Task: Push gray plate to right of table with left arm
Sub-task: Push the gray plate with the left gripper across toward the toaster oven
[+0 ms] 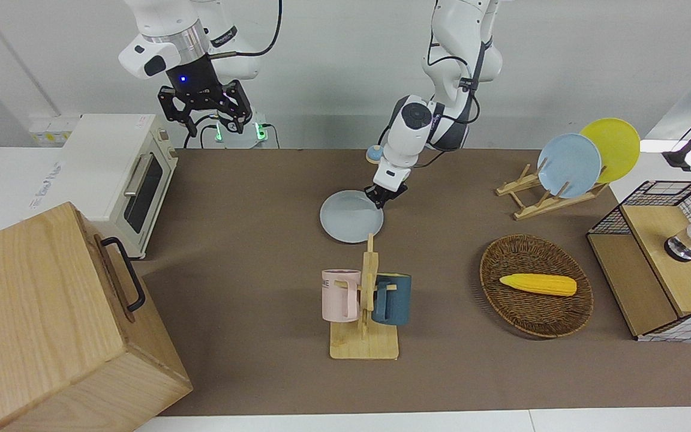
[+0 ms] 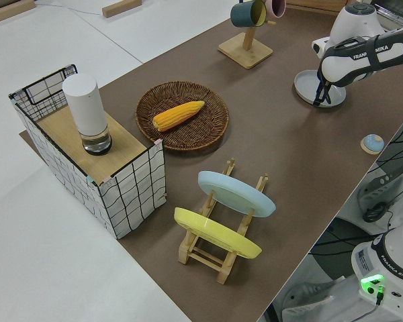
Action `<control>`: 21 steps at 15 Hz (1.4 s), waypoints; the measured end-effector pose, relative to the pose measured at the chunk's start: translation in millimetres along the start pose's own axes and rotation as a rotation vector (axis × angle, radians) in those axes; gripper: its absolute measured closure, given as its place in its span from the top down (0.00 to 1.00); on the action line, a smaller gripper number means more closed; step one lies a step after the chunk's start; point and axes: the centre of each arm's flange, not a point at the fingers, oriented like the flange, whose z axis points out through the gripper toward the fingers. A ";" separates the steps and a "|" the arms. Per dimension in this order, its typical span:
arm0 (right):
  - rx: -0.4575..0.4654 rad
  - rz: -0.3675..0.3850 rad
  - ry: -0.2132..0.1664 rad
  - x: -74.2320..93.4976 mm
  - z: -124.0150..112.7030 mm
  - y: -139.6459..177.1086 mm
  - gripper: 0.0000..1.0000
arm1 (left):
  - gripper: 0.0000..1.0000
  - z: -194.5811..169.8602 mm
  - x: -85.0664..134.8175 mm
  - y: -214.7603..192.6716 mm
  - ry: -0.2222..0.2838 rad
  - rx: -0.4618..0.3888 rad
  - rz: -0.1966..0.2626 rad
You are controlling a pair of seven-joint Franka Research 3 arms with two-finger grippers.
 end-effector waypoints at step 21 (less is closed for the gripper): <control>0.000 0.000 0.000 0.0 0.0 0.0 1.00 | 0.03 15.3 -28.2 86.6 -0.003 -0.098 -0.083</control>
